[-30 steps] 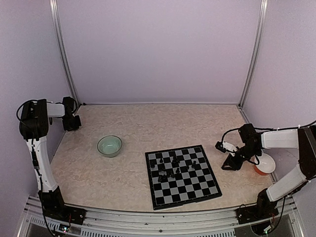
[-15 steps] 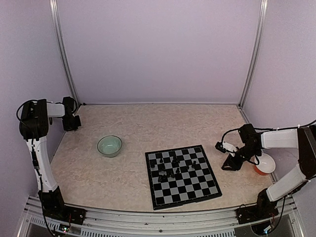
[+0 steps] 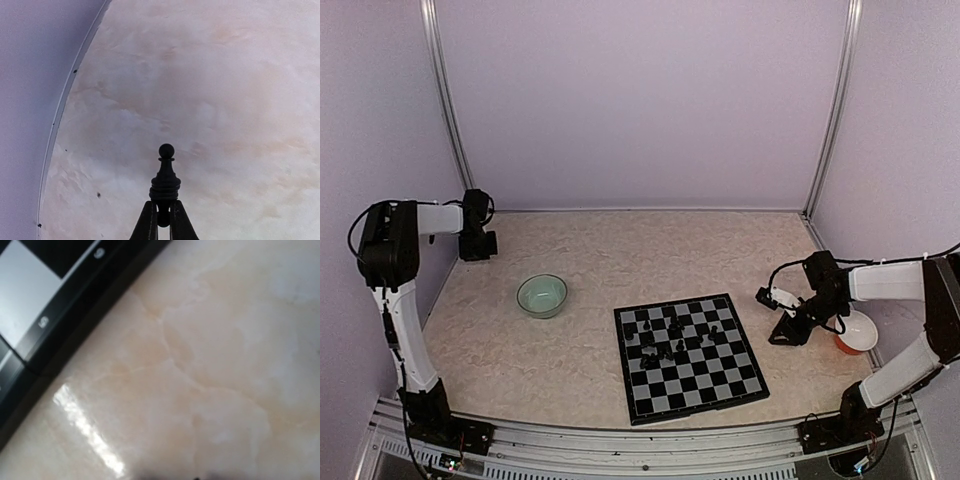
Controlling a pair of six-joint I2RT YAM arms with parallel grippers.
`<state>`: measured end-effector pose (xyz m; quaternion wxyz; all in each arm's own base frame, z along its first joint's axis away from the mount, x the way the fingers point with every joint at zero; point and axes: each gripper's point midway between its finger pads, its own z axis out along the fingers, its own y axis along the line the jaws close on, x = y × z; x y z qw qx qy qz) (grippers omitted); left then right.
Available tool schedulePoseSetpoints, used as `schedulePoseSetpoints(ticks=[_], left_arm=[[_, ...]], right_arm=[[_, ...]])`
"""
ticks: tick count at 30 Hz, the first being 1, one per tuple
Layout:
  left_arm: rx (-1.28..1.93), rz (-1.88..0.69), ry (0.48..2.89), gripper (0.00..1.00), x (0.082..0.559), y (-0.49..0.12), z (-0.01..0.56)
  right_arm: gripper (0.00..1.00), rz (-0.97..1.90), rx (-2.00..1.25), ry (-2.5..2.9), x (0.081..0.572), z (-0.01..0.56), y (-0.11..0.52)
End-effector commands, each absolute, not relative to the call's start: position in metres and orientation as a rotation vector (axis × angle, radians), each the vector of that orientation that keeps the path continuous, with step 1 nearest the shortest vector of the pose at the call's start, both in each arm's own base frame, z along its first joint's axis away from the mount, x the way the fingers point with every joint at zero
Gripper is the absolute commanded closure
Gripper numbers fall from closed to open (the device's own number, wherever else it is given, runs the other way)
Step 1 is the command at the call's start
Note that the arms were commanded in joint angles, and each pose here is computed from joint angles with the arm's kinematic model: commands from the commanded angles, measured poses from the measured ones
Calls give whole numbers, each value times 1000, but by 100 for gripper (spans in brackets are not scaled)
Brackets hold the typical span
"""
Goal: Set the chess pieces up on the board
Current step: Pick up the chess pile at the corner of the board, then pick up the pawn from the chess pile.
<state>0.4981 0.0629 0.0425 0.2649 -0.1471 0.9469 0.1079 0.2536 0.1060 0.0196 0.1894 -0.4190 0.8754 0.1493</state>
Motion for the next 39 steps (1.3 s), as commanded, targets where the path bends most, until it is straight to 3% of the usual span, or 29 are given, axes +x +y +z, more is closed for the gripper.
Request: schedulePoseSetpoints(ticks=[1, 8, 16, 19, 22, 30, 39], left_arm=[[-209, 234, 2417, 100, 493, 6, 130], [214, 2, 2206, 100, 427, -135, 225], [652, -427, 1988, 100, 295, -288, 230], [758, -577, 1903, 100, 246, -325, 222], [810, -694, 1853, 100, 208, -348, 214], [848, -787, 1764, 100, 162, -388, 213], [862, -774, 1762, 100, 167, -424, 207]], right_arm=[[72, 431, -1158, 2438, 255, 30, 105], [72, 419, -1165, 2320, 264, 61, 112], [65, 714, -1164, 1977, 265, 181, 162], [57, 778, -1207, 1889, 256, 205, 186], [55, 884, -1301, 1827, 234, 213, 219], [60, 1182, -1420, 1752, 212, 225, 273], [56, 1387, -1532, 1690, 184, 240, 312]])
